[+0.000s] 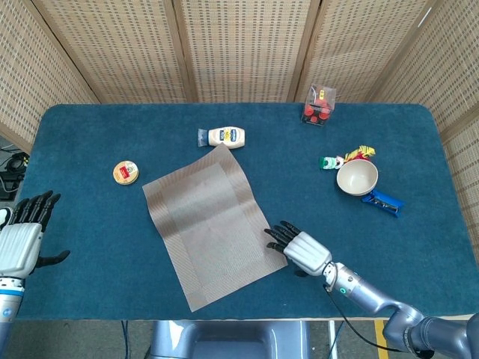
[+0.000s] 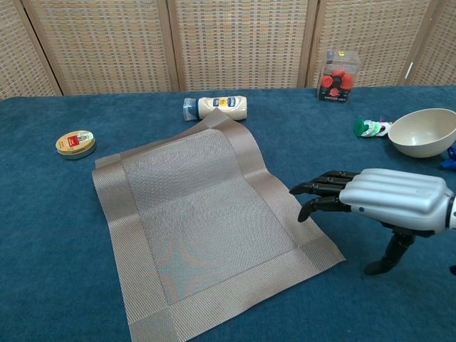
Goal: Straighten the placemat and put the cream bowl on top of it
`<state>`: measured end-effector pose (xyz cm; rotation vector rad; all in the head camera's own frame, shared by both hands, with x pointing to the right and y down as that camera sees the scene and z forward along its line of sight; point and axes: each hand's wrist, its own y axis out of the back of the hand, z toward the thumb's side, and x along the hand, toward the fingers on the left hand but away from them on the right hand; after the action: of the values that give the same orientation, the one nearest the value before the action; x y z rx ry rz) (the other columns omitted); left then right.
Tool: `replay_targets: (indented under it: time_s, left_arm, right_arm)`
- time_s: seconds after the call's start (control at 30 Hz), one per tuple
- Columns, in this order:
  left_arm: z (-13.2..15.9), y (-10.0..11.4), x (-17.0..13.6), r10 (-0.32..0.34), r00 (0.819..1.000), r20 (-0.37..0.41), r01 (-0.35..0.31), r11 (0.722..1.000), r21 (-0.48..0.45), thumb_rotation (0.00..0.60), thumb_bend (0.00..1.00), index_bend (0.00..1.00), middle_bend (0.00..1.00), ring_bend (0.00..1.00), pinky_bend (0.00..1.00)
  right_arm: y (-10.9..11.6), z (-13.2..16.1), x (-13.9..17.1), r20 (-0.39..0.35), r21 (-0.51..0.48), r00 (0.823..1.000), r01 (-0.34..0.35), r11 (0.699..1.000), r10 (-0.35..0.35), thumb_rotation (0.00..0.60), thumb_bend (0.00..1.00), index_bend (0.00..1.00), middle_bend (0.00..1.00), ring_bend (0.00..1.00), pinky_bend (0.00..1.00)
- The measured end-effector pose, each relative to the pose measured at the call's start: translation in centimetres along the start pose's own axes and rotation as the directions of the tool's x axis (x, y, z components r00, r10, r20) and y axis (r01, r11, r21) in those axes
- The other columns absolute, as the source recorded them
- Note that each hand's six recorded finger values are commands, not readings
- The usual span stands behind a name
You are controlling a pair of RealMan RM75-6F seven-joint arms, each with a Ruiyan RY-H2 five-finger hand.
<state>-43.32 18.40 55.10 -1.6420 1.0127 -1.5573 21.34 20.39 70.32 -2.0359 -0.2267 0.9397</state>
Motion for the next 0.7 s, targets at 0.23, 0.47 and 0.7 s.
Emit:
replay_targets:
  time_s: [0.23,0.47,0.7]
  left_arm:
    - [-0.1,0.0,0.1,-0.003,1.000,0.003,0.003,1.000,-0.005,0.600,0.00,0.00,0.00,0.00,0.00]
    - [-0.1,0.1,0.1,-0.001,1.000,0.004,0.001,1.000,-0.016,0.600,0.00,0.00,0.00,0.00,0.00]
    - [-0.1,0.1,0.2,-0.003,1.000,0.005,0.003,1.000,-0.023,0.600,0.00,0.00,0.00,0.00,0.00]
  right_arm:
    - [-0.2,1.0,-1.4,-0.005,-0.005,1.000,0.008,1.000,-0.008,0.600,0.00,0.24,0.00,0.00,0.00]
    - [-0.3,1.4,-2.9,0.004,-0.003,1.000,0.009,1.000,-0.009,0.600,0.00,0.24,0.00,0.00,0.00]
    - [0.0,1.4,-4.0,0.010,0.012,0.999,0.033,0.999,-0.033,0.600,0.05,0.24,0.00,0.00,0.00]
